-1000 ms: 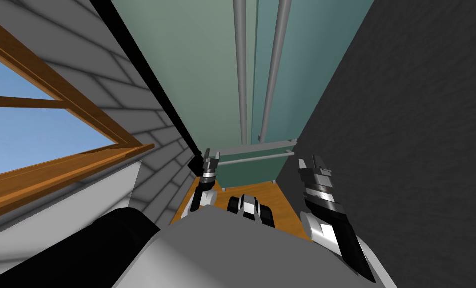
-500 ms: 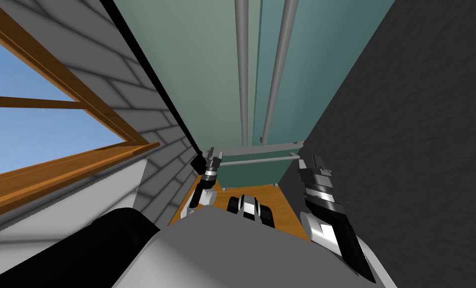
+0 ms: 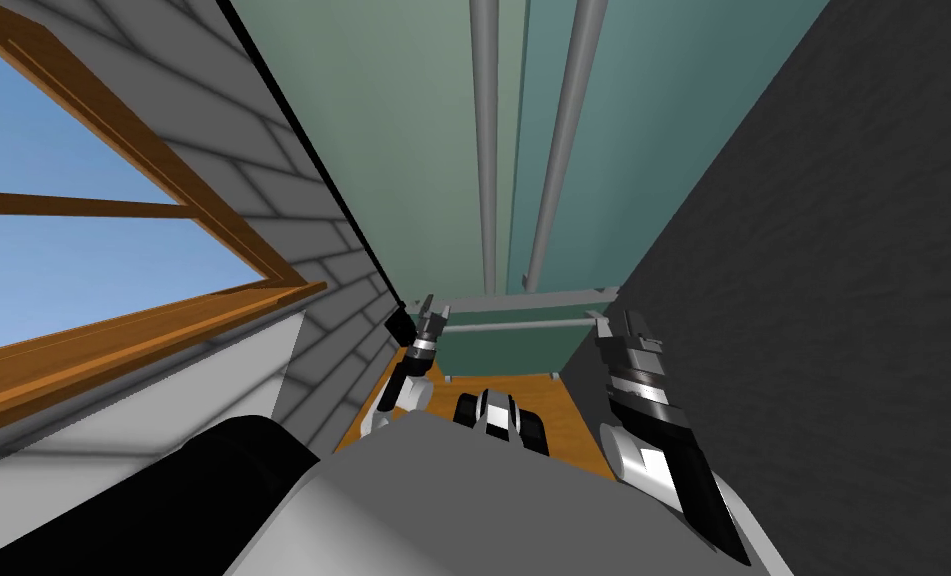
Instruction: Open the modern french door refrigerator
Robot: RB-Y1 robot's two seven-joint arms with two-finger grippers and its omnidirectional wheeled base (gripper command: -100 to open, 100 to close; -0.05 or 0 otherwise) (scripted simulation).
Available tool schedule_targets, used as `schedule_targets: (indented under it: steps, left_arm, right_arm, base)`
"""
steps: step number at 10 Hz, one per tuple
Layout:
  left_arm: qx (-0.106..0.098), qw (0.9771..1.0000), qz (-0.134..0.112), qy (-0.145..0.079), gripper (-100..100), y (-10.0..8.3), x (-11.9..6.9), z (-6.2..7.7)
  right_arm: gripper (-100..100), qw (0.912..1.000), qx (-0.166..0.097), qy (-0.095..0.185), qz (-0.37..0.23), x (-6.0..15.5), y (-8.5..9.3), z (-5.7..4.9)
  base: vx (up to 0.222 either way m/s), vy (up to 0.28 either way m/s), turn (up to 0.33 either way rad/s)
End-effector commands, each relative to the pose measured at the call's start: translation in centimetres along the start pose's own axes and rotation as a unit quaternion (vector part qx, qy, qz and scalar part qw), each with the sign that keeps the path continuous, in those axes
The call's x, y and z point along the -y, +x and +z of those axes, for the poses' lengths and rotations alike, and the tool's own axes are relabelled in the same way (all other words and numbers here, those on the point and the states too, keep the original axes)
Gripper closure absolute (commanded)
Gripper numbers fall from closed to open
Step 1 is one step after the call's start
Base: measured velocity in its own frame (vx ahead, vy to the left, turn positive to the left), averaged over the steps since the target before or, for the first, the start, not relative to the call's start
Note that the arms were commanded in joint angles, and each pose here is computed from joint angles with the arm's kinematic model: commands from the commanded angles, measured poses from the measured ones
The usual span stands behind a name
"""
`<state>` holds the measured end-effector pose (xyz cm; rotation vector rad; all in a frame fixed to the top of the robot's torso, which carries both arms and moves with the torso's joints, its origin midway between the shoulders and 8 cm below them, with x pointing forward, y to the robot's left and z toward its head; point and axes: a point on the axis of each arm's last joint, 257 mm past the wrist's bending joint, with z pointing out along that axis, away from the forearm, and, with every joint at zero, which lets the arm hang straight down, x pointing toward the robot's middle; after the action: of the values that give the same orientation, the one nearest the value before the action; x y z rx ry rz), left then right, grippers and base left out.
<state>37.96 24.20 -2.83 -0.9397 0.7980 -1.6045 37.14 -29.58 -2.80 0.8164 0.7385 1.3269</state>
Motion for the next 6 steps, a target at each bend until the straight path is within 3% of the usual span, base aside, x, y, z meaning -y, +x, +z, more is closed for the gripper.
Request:
schedule_targets:
  steps: [1, 3, 6]
  left_arm:
    - [-0.004, 0.9996, -0.016, -0.025, -100, 0.5, -1.0, 0.3]
    - [-0.006, 0.9989, -0.026, -0.038, -100, 0.9, -1.5, 0.4]
    - [-0.014, 0.9957, -0.056, -0.072, -100, 2.1, -2.8, 0.6]
  right_arm:
    - [0, 1.0000, 0.000, 0.000, 0.000, 0.0, 0.0, 0.0]
    - [0, 1.0000, 0.000, 0.000, 0.000, 0.0, 0.0, 0.0]
    - [0, 1.0000, 0.000, 0.000, 0.000, 0.0, 0.0, 0.0]
  base:
    - [0.031, -0.028, 0.092]
    - [0.035, -0.040, 0.100]
    - [0.040, -0.041, 0.115]
